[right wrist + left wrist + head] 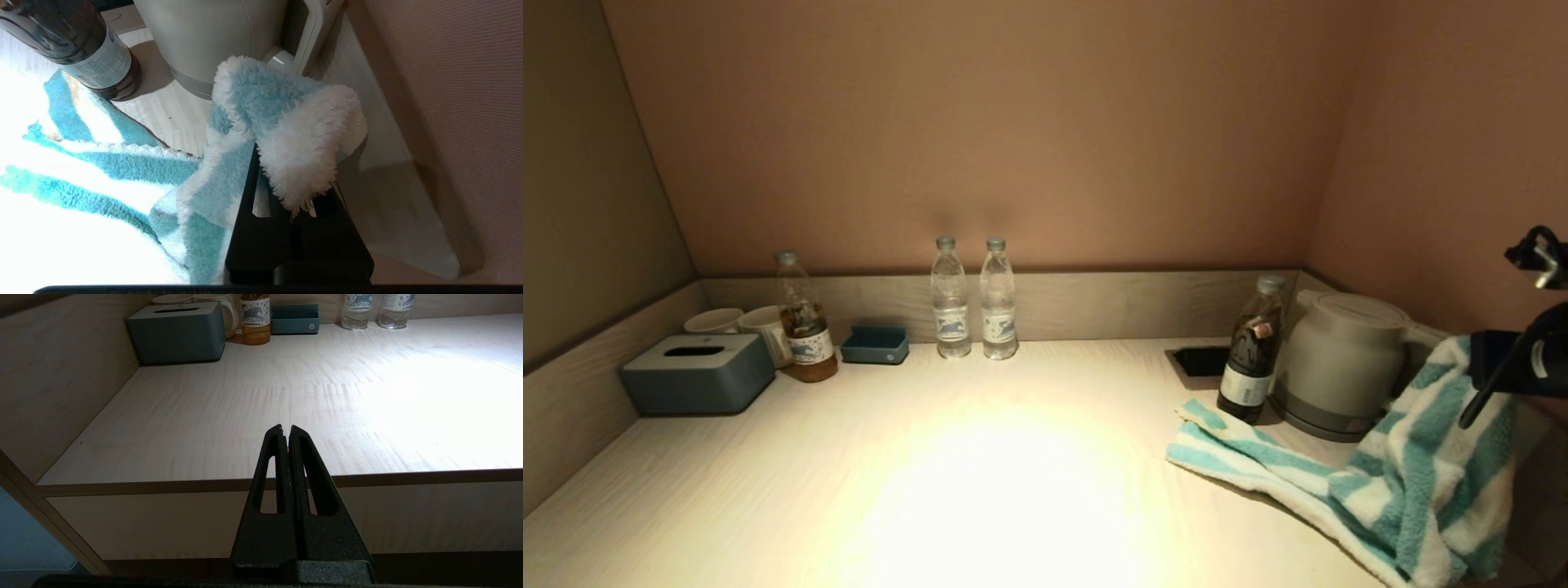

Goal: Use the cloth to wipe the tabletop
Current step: Place the tablecloth

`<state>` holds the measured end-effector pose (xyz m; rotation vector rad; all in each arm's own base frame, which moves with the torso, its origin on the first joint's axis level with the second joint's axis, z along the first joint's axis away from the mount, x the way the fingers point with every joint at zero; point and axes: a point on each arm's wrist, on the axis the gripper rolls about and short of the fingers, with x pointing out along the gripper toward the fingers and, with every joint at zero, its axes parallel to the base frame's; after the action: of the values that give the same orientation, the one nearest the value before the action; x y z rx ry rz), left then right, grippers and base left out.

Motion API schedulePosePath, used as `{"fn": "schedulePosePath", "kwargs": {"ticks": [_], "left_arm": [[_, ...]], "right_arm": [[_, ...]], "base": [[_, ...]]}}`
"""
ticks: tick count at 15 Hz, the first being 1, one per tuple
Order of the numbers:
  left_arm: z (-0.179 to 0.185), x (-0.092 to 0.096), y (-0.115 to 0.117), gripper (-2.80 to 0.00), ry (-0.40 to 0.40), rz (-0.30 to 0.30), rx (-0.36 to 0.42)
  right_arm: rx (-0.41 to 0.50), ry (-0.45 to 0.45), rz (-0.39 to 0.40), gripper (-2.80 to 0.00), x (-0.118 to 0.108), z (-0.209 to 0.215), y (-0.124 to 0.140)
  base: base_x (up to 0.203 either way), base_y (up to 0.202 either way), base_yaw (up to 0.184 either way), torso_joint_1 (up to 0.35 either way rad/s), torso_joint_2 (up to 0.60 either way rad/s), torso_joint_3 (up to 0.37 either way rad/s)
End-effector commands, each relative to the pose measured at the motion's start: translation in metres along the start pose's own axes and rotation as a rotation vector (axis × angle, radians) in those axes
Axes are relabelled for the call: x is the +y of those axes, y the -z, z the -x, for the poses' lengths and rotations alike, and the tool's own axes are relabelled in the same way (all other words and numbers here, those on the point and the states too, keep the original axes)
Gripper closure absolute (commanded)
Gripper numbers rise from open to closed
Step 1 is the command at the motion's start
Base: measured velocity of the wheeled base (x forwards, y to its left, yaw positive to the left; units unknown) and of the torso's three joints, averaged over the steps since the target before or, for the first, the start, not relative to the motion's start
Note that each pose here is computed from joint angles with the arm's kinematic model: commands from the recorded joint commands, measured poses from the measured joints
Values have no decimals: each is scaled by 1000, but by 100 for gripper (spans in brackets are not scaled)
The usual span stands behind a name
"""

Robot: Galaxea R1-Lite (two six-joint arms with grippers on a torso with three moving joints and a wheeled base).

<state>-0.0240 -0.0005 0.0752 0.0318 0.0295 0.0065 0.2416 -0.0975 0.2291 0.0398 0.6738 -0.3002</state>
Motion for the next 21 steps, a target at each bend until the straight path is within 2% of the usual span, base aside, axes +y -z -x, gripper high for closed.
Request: {"fn": "schedulePosePath", "kwargs": {"ticks": [1,6,13,15,16,21], "left_arm": [[0,0,0,0,-1,0,1],[0,0,0,0,1,0,1],[0,0,0,0,-1,0,1],[0,0,0,0,-1,0,1],[0,0,0,0,-1,0,1],[0,0,0,0,-1,0,1]], "right_arm": [[27,-4,0,0,0,-12,1],[24,-2,4,0,0,-17,1],[15,-82,67,0,28,-4,10],[15,-82,67,0,28,-4,10],[27,-84,68,-280,29,-6,12],[36,-84,70,-280,30,-8,14]], "base": [[0,0,0,0,0,0],[0,0,0,0,0,0],[0,0,0,0,0,0],[0,0,0,0,0,0],[0,0,0,0,0,0],[0,0,0,0,0,0]]}}
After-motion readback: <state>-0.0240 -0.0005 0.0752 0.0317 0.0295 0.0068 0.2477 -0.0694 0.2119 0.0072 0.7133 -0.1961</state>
